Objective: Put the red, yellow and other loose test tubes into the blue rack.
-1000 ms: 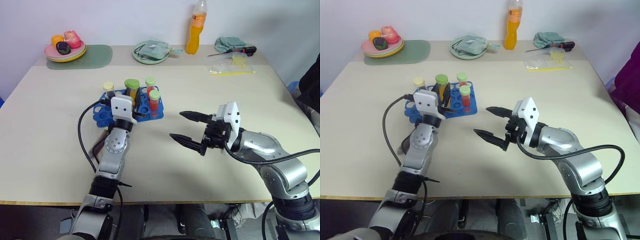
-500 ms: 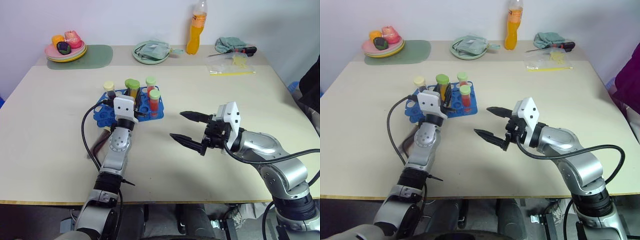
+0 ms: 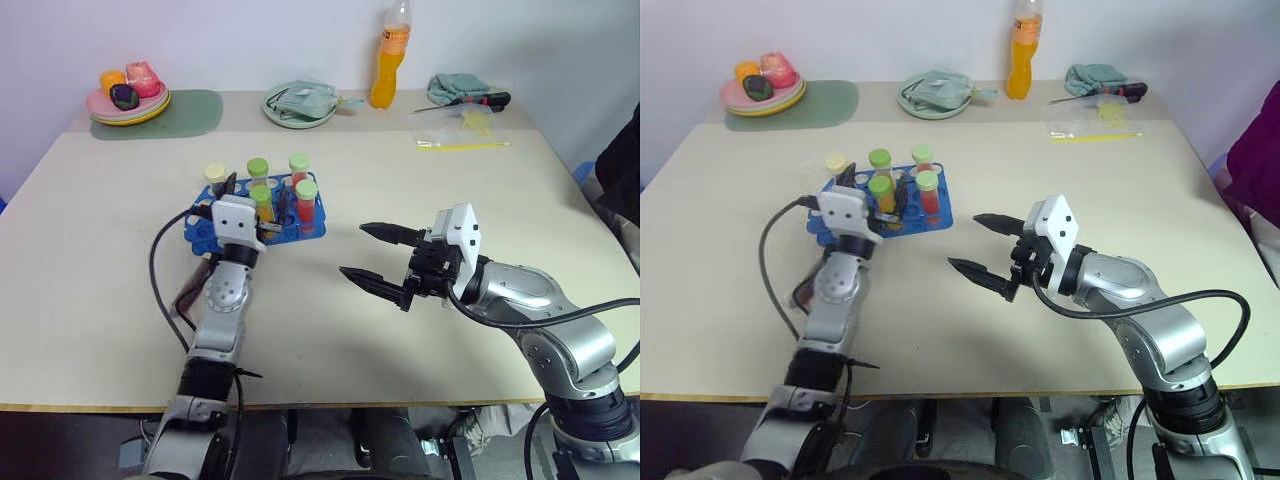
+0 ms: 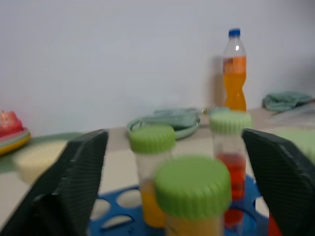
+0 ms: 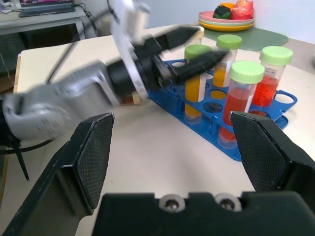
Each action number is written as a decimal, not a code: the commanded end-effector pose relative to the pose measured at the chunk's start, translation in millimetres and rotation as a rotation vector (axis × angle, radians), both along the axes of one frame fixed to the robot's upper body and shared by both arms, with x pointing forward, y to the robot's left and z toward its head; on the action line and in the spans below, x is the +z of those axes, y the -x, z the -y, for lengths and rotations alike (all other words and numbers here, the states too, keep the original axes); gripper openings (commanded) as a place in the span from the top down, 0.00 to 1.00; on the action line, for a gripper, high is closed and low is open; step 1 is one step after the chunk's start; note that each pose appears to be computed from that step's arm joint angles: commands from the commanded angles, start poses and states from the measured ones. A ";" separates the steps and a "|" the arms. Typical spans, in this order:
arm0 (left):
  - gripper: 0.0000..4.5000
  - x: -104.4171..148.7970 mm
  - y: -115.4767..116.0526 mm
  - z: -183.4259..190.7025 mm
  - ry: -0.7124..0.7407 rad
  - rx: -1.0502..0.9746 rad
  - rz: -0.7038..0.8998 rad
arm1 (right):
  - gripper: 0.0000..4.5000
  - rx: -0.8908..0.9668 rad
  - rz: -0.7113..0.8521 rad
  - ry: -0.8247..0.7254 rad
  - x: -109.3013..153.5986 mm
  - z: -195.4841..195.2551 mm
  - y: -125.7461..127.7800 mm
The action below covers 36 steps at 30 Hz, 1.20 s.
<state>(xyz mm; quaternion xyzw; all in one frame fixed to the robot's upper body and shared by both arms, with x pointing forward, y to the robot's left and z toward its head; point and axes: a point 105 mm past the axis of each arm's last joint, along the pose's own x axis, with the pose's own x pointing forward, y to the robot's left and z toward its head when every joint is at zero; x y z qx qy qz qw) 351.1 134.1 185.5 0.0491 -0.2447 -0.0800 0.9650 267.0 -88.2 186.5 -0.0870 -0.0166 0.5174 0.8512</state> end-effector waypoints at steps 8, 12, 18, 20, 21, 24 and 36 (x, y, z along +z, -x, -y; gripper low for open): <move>0.02 71.9 51.5 -48.8 -0.226 -0.159 -0.313 | 0.07 0.030 0.044 0.016 10.3 5.8 2.1; 0.02 42.1 70.7 -57.7 -0.496 -0.161 -0.667 | 0.07 0.042 0.047 0.021 10.1 5.1 0.0; 0.02 -10.4 75.6 -83.4 -0.439 -0.129 -1.190 | 0.07 0.097 0.041 0.030 4.9 -3.8 3.5; 0.02 -22.5 69.6 -93.0 -0.440 -0.052 -1.247 | 0.07 0.106 0.041 0.031 3.2 -5.9 5.0; 0.02 -26.5 66.9 -94.9 -0.434 -0.031 -1.263 | 0.07 0.107 0.041 0.031 2.7 -6.7 5.5; 0.02 -39.4 56.8 -94.2 -0.397 0.005 -1.301 | 0.07 0.103 0.036 0.026 0.2 -9.5 7.8; 0.02 -53.6 38.0 -90.0 -0.295 -0.002 -1.414 | 0.07 0.079 0.021 0.018 -6.2 -11.4 18.8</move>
